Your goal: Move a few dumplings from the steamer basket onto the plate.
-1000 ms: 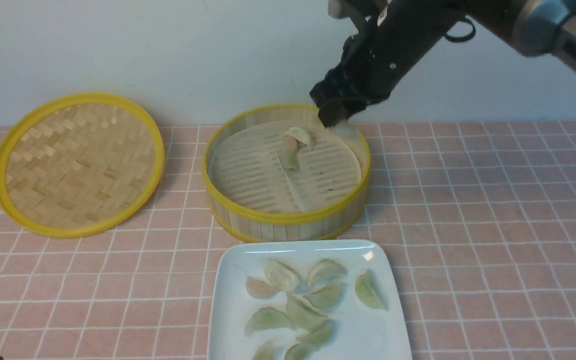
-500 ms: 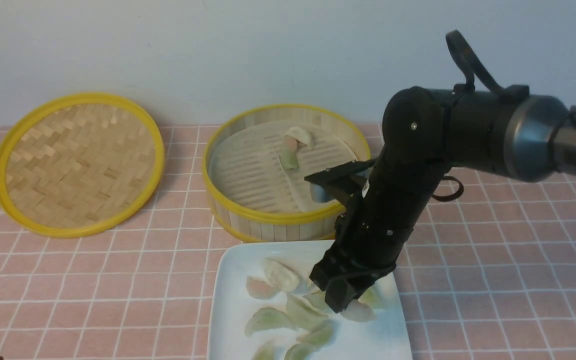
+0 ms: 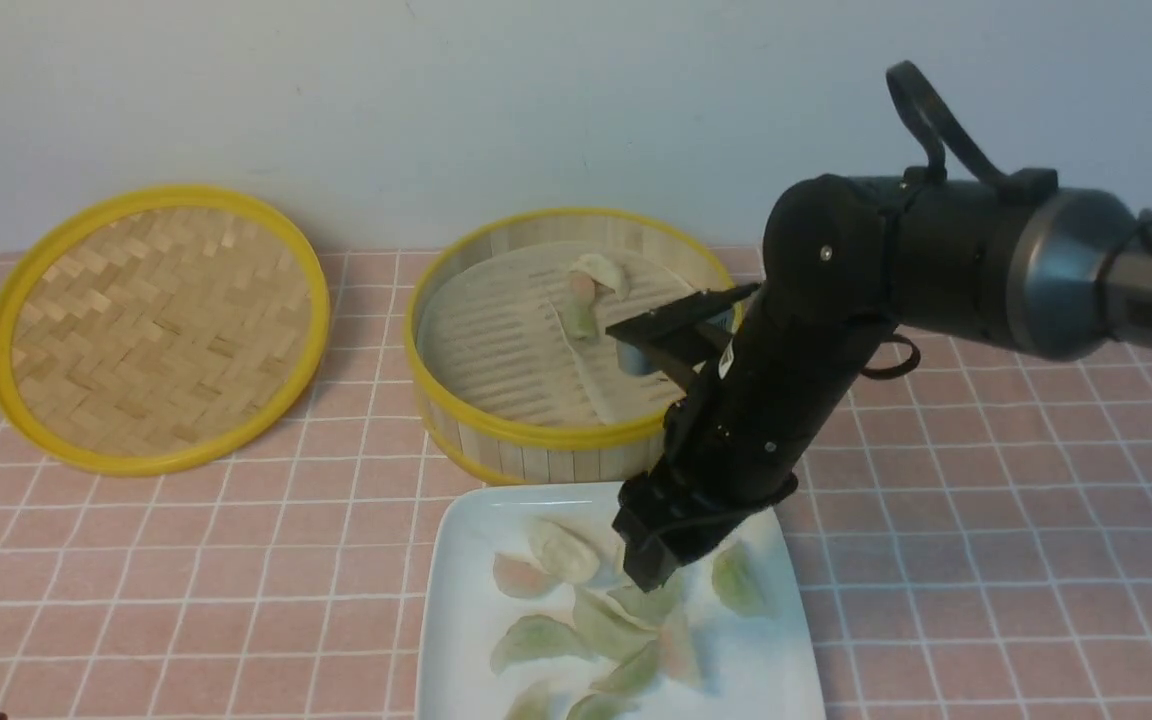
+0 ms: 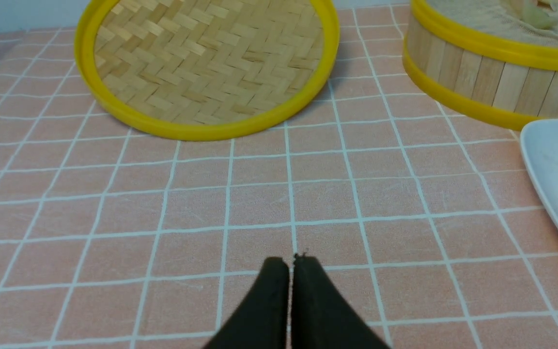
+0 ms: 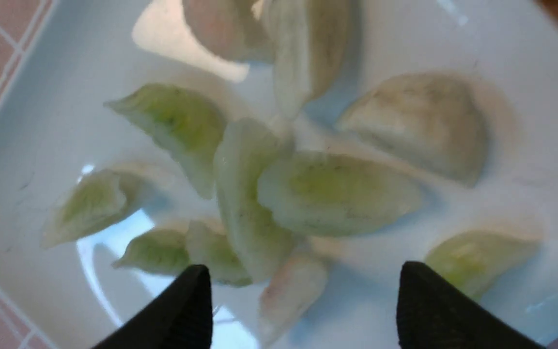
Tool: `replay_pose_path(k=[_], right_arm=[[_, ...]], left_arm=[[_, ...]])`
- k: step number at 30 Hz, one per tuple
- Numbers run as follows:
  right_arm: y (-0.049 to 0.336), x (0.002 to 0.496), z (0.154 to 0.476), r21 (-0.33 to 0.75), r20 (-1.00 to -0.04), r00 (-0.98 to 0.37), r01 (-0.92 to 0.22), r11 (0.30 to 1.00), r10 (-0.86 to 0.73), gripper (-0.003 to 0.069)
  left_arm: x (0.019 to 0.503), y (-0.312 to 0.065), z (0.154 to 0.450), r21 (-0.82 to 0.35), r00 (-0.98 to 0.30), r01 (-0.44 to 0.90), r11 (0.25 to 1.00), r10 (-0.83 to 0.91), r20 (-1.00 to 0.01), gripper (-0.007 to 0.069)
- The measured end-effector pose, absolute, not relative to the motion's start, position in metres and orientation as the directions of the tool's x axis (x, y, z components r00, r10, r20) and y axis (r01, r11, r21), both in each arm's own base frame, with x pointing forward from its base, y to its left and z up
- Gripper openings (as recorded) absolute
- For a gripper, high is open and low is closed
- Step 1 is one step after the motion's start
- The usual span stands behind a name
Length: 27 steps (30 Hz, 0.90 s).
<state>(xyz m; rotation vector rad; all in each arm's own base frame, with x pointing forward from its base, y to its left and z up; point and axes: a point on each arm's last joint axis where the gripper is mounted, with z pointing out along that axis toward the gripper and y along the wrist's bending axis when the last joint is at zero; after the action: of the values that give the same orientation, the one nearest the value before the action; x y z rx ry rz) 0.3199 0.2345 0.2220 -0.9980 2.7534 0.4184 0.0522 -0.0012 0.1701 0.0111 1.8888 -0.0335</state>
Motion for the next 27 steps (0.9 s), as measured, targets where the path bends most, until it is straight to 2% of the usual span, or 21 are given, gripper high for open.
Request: replay_pose_path(k=[4, 7, 10, 13, 14, 15, 22, 27], right_arm=[[0.226, 0.358, 0.257, 0.105, -0.427, -0.749, -0.597, 0.795, -0.506, 0.0410], [0.215, 0.400, 0.282, 0.089, -0.506, -0.743, -0.550, 0.830, -0.438, 0.0314], [0.211, 0.439, 0.282, 0.084, -0.508, -0.742, -0.547, 0.833, -0.437, 0.0211], [0.214, 0.470, 0.270, 0.078, -0.528, -0.729, -0.552, 0.830, -0.435, 0.0139], [0.215, 0.472, 0.264, 0.080, -0.518, -0.734, -0.552, 0.830, -0.439, 0.0136], [0.220, 0.488, 0.260, 0.062, -0.564, -0.702, -0.560, 0.826, -0.434, 0.0113], [0.228, 0.508, 0.232, -0.011, -0.595, -0.626, -0.620, 0.784, -0.504, 0.0116], [0.229, 0.510, 0.226, -0.074, -0.596, -0.554, -0.683, 0.726, -0.582, 0.0203]], left_arm=[[0.052, -0.001, 0.170, -0.018, -0.313, 0.025, 1.000, -0.009, -0.950, -0.0006], [0.052, -0.001, 0.170, -0.018, -0.313, 0.025, 1.000, -0.009, -0.950, -0.0006], [0.052, -0.001, 0.170, -0.018, -0.313, 0.025, 1.000, -0.009, -0.950, -0.0006], [0.052, -0.001, 0.170, -0.018, -0.313, 0.025, 1.000, -0.009, -0.950, -0.0006], [0.052, -0.001, 0.170, -0.018, -0.313, 0.025, 1.000, -0.009, -0.950, -0.0006], [0.052, -0.001, 0.170, -0.018, -0.313, 0.025, 1.000, -0.009, -0.950, -0.0006], [0.052, -0.001, 0.170, -0.018, -0.313, 0.025, 1.000, -0.009, -0.950, -0.0006], [0.052, -0.001, 0.170, -0.018, -0.313, 0.025, 1.000, -0.009, -0.950, -0.0006]])
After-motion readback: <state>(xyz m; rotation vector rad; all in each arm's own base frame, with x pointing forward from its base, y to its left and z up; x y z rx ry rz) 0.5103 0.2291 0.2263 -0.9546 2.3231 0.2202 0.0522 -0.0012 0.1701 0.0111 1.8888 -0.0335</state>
